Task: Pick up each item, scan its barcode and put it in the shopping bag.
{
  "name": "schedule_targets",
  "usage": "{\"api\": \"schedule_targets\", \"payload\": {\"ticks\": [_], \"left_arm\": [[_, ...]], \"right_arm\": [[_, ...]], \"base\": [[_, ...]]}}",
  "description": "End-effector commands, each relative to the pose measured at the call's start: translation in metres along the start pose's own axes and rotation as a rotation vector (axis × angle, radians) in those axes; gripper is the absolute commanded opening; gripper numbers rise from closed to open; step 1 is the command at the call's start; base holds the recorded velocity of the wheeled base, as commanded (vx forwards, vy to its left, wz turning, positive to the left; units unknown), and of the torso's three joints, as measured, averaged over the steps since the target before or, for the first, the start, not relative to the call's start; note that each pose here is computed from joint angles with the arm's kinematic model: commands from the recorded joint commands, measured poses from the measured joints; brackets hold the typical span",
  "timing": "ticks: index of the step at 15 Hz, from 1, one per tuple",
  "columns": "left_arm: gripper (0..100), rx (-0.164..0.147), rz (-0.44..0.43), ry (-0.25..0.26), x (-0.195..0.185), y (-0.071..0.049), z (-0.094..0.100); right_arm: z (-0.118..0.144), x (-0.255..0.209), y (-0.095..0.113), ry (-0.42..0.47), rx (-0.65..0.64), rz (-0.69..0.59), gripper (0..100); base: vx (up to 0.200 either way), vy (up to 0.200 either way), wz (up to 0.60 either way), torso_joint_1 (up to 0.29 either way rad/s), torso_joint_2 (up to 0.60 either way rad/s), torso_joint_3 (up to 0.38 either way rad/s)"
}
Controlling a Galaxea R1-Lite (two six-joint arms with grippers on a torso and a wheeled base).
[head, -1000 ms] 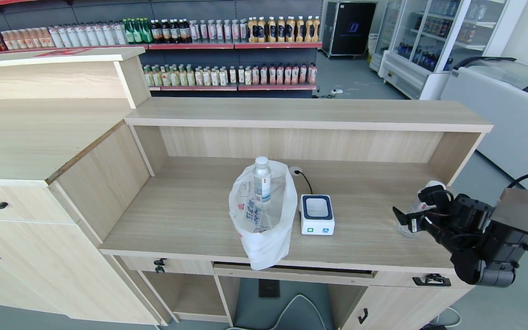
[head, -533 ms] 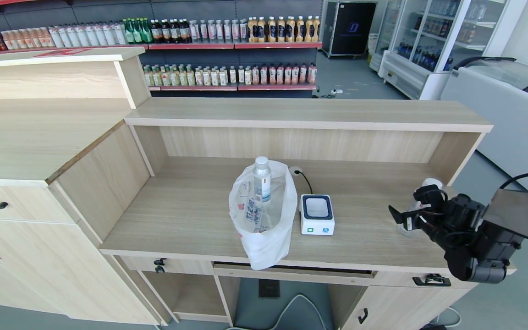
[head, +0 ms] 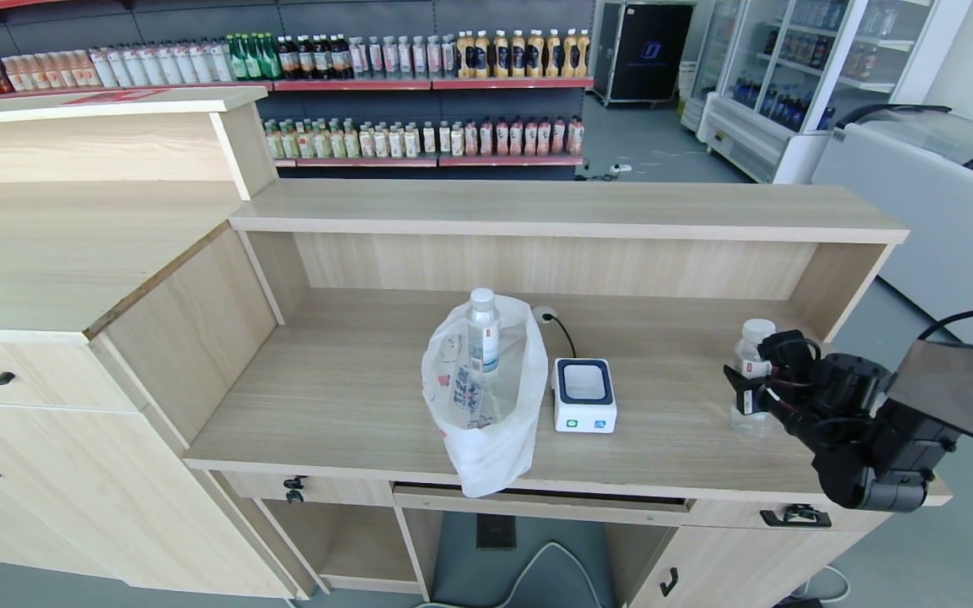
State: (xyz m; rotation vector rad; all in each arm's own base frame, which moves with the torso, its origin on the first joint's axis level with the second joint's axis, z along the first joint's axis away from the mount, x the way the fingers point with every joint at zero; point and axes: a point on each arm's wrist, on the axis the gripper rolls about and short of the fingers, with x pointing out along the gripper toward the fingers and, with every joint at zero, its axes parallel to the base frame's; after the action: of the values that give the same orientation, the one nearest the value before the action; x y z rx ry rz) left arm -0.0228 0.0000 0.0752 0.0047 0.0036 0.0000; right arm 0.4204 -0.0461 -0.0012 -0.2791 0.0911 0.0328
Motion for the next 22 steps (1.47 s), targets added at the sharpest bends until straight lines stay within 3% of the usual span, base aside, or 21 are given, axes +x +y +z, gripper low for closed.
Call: {"api": "schedule_targets", "payload": {"ticks": [1, 4, 6, 9, 10, 11, 14, 17, 22], "left_arm": [[100, 0.0, 0.0, -0.001, 0.0, 0.0, 0.0], [100, 0.0, 0.0, -0.001, 0.0, 0.0, 0.0], [100, 0.0, 0.0, -0.001, 0.0, 0.0, 0.0], [100, 0.0, 0.0, -0.001, 0.0, 0.0, 0.0], [100, 0.0, 0.0, -0.001, 0.0, 0.0, 0.0], [100, 0.0, 0.0, -0.001, 0.0, 0.0, 0.0], [100, 0.0, 0.0, -0.001, 0.0, 0.0, 0.0], [100, 0.0, 0.0, -0.001, 0.0, 0.0, 0.0], [100, 0.0, 0.0, -0.001, 0.0, 0.0, 0.0]], "right_arm": [[0.006, -0.001, 0.001, -0.006, -0.003, 0.004, 0], [0.008, -0.009, 0.002, 0.027, 0.003, 0.014, 0], [0.035, -0.011, -0.002, -0.014, 0.069, 0.011, 0], [0.114, -0.033, -0.002, -0.035, 0.268, 0.064, 0], [0.172, -0.061, 0.0, -0.031, 0.396, 0.164, 0], [0.205, -0.083, -0.001, -0.035, 0.454, 0.245, 0], [0.269, -0.144, -0.002, -0.071, 0.552, 0.542, 0], [0.295, -0.191, 0.004, -0.077, 0.524, 0.834, 0], [0.316, -0.242, 0.023, -0.053, 0.499, 1.055, 0]], "base": [[0.0, 0.0, 0.0, 0.0, 0.0, 0.0], [0.0, 0.0, 0.0, 0.0, 0.0, 0.0], [0.0, 0.0, 0.0, 0.0, 0.0, 0.0], [0.0, 0.0, 0.0, 0.0, 0.0, 0.0], [0.0, 0.0, 0.0, 0.0, 0.0, 0.0], [0.0, 0.0, 0.0, 0.0, 0.0, 0.0], [0.0, 0.0, 0.0, 0.0, 0.0, 0.0], [0.0, 0.0, 0.0, 0.0, 0.0, 0.0], [0.0, 0.0, 0.0, 0.0, 0.0, 0.0]]}}
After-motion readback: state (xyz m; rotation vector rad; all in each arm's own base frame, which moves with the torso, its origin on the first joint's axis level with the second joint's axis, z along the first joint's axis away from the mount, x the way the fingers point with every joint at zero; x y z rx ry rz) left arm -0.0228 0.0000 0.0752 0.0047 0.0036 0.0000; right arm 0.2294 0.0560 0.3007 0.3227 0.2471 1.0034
